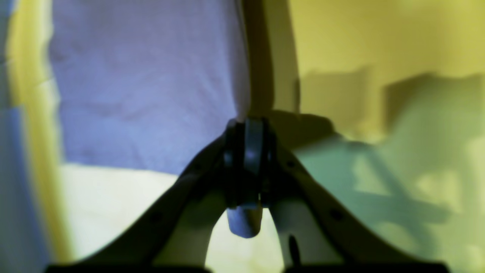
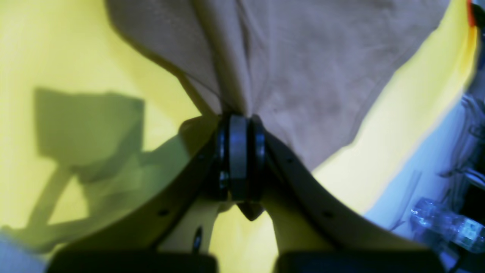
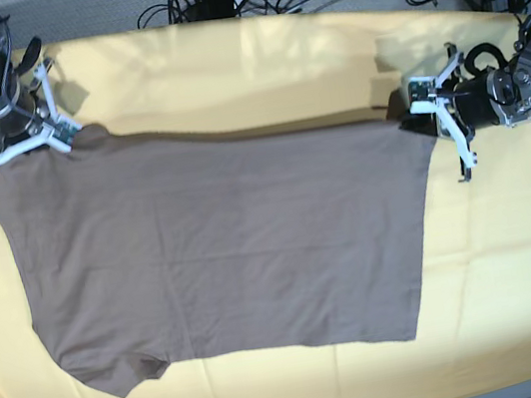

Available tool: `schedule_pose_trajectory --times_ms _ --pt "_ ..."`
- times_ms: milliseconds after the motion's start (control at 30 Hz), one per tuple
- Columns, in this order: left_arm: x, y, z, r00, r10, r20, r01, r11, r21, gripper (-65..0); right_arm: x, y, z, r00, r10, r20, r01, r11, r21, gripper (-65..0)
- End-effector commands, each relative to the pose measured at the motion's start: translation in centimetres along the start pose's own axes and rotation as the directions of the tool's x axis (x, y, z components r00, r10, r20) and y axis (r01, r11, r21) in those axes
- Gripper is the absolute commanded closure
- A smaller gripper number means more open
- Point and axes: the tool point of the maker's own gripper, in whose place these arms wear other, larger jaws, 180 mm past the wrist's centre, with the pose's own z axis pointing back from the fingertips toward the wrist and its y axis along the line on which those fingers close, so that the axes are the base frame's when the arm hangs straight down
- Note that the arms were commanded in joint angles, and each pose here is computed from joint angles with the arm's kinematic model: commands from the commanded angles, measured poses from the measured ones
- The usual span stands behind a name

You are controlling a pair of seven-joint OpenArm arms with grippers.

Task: Fold the T-shirt properly
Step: 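Pull both shoulder corners apart and lift to stretch the shirt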

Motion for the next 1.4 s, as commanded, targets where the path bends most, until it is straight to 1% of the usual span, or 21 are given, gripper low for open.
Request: schedule_pose_trajectory --times_ms 0,100,233,333,467,567,700,833,967,1100,1167,1267,1333,1367 --pt "0.1 0.1 1.0 1.0 0.0 0.006 0.0 1.0 -0.017 0.0 0.0 -0.4 0.7 1.0 0.024 0.0 -0.024 1.0 -0.019 0.0" --pt "0.7 -0.6 1.4 0.999 0.023 0.027 -0.022 0.999 -0.036 0.0 -0.6 1.7 1.6 0.999 0.036 -0.017 -0.035 0.999 0.031 0.0" --pt "1.3 -3.1 1.8 0.996 0.076 0.051 -0.07 0.992 -0.102 0.0 -1.2 4.1 2.6 0.998 0.061 -0.029 -0.058 0.994 0.093 0.0" --pt "1.8 -5.5 2.1 0.995 0.085 0.05 -0.076 0.984 -0.162 0.0 -2.3 5.2 3.0 0.995 0.079 -0.066 -0.07 0.989 0.127 0.0" --pt "2.3 -8.0 2.7 0.994 0.096 0.047 -0.083 0.97 -0.229 0.0 -3.5 6.3 3.5 0.99 0.107 -0.092 -0.091 0.982 0.164 0.0" --pt "2.5 -9.6 3.4 0.994 0.097 0.039 -0.083 0.957 -0.277 0.0 -4.8 6.9 4.0 0.982 0.14 -0.13 -0.115 0.976 0.185 0.0" --pt "2.6 -10.7 3.7 0.995 0.096 0.026 -0.083 0.948 -0.307 0.0 -5.7 8.1 4.6 0.977 0.15 -0.153 -0.113 0.968 0.223 0.0" --pt "2.6 -10.4 3.7 0.995 0.091 0.028 -0.078 0.951 -0.299 0.0 -5.2 7.7 4.4 0.984 0.12 -0.134 -0.093 0.977 0.191 0.0" --pt "3.2 -9.0 3.5 0.997 0.062 0.046 -0.048 0.964 -0.262 0.0 -3.9 5.8 3.9 0.985 0.155 -0.074 -0.148 0.984 0.099 0.0" --pt "4.2 -6.1 3.1 0.996 0.018 0.082 -0.003 0.983 -0.184 0.0 -1.0 4.3 3.3 0.988 0.148 0.05 -0.15 0.988 0.043 0.0" --pt "4.5 -5.0 2.6 0.996 -0.014 0.086 0.026 0.988 -0.149 0.0 0.3 3.7 3.1 0.987 0.12 0.103 -0.124 0.992 0.037 0.0" --pt "4.2 -4.0 1.5 0.997 -0.045 0.067 0.053 0.992 -0.112 0.0 1.4 2.9 2.5 0.987 0.079 0.141 -0.087 0.995 0.052 0.0" --pt "3.8 -2.8 0.5 0.998 -0.029 0.056 0.032 0.998 -0.05 0.0 1.8 1.9 1.6 0.984 0.061 0.166 -0.07 0.996 0.048 0.0" --pt "3.7 -2.2 0.0 0.998 -0.015 0.056 0.016 1.0 -0.017 0.0 1.7 1.2 1.0 0.985 0.058 0.164 -0.065 0.997 0.038 0.0"
